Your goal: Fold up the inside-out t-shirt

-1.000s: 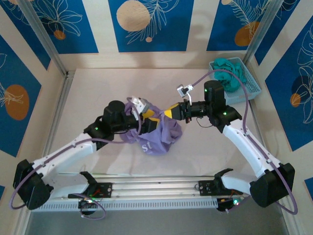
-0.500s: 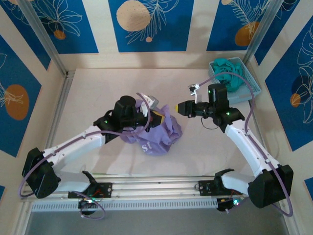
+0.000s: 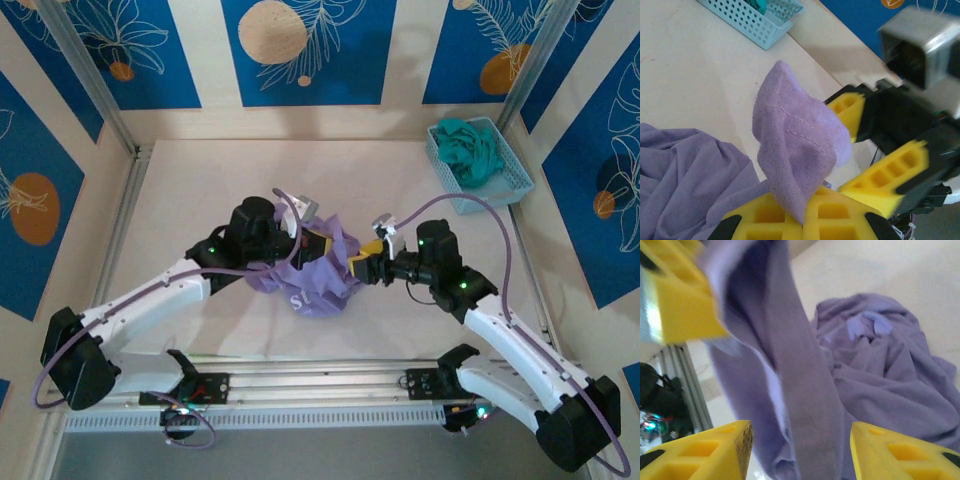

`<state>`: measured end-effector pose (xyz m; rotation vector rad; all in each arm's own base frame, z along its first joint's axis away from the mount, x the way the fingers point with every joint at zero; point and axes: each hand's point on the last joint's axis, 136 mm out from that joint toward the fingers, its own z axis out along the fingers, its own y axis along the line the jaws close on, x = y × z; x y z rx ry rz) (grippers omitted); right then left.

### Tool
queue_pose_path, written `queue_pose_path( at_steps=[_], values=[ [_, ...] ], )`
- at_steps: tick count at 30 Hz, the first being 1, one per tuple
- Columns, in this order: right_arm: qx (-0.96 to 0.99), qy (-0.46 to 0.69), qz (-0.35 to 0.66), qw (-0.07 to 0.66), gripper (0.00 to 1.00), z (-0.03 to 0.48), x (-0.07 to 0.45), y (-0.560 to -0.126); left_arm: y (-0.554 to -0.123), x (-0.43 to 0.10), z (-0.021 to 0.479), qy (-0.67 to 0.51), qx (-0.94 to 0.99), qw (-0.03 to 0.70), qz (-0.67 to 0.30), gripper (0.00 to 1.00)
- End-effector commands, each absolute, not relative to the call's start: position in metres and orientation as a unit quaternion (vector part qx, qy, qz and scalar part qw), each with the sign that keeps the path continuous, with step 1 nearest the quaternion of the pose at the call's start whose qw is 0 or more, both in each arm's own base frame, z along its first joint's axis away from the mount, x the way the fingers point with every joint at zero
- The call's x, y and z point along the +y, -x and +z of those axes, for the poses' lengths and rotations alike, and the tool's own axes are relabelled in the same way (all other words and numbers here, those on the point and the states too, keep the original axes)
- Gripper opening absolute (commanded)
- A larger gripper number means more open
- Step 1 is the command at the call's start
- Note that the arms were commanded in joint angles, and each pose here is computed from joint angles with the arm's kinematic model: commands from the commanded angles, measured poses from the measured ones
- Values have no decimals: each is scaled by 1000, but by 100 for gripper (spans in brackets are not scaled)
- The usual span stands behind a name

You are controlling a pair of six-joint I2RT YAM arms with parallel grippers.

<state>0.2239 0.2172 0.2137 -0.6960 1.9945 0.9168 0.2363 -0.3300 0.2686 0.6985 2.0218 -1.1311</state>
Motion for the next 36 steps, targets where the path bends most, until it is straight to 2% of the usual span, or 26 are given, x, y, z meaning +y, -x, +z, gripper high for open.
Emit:
queue_pose_path(
  at_steps=[1,7,14,18,22,27,28,31,36],
  values=[
    [794,286,337,418,54,197,218,-230,-236,-322,284,-265,774,372,-439,0],
    [791,283,332,429,45,195,221,-235,-235,-319,285,-267,774,375,-435,0],
    [780,293,336,439,44,204,221,-235,-236,-315,283,-265,776,379,-429,0],
    [779,292,336,441,39,205,219,-235,-234,-314,284,-267,775,379,-430,0],
    [768,297,352,445,25,212,224,-236,-234,-314,285,-269,773,380,-432,0],
    [738,307,400,450,2,239,234,-232,-238,-308,276,-266,780,387,-413,0],
    [732,306,413,447,0,244,235,-230,-240,-304,273,-264,783,391,-405,0],
    [720,297,451,435,0,258,231,-224,-245,-293,267,-257,784,406,-393,0],
    [707,298,493,410,0,274,229,-212,-236,-285,248,-283,776,412,-385,12]
  ],
)
